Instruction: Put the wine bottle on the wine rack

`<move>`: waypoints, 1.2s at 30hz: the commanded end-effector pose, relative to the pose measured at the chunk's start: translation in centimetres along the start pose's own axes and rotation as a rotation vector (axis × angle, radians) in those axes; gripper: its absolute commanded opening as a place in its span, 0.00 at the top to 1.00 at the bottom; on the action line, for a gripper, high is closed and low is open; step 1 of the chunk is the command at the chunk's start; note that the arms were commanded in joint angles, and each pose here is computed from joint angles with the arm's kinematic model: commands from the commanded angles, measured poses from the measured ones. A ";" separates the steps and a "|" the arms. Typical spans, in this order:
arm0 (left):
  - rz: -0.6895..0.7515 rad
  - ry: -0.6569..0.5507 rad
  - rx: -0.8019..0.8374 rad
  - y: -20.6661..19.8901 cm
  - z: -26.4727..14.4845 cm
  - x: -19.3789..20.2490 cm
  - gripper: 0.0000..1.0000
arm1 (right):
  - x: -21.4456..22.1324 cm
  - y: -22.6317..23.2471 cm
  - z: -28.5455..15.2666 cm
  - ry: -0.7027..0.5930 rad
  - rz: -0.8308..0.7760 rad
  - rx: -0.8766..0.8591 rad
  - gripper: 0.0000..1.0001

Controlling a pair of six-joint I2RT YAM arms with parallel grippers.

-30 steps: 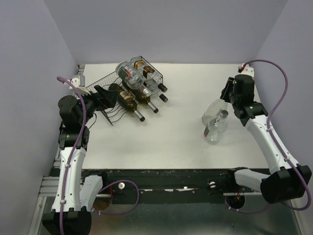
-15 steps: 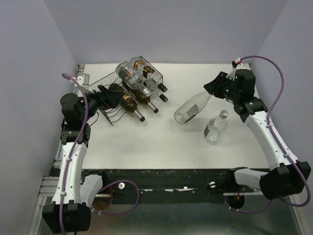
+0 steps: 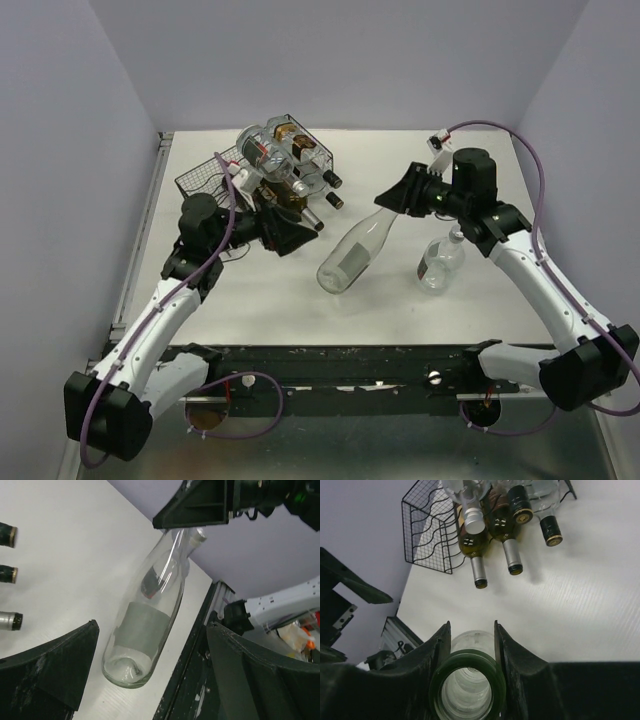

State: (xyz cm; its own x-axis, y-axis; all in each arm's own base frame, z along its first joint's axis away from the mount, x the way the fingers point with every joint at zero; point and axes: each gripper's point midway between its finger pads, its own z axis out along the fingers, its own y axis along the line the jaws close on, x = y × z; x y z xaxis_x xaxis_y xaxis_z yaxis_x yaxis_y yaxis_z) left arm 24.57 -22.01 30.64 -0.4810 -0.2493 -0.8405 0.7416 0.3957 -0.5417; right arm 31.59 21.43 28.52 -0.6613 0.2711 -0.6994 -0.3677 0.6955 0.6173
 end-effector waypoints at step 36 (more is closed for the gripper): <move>0.252 0.349 0.511 -5.3 9.5 14.0 0.01 | -2.6 12.6 -9.1 -0.204 0.045 -0.555 0.99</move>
State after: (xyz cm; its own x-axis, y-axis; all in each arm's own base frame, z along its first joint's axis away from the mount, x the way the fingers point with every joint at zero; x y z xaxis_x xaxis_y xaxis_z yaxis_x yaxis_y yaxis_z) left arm 17.45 -35.17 22.08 -0.4041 0.1738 -0.8981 0.9015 -0.0903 -0.4232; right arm 25.87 22.07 33.21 -0.5721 0.3022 -0.7625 -0.5793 0.5092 0.6365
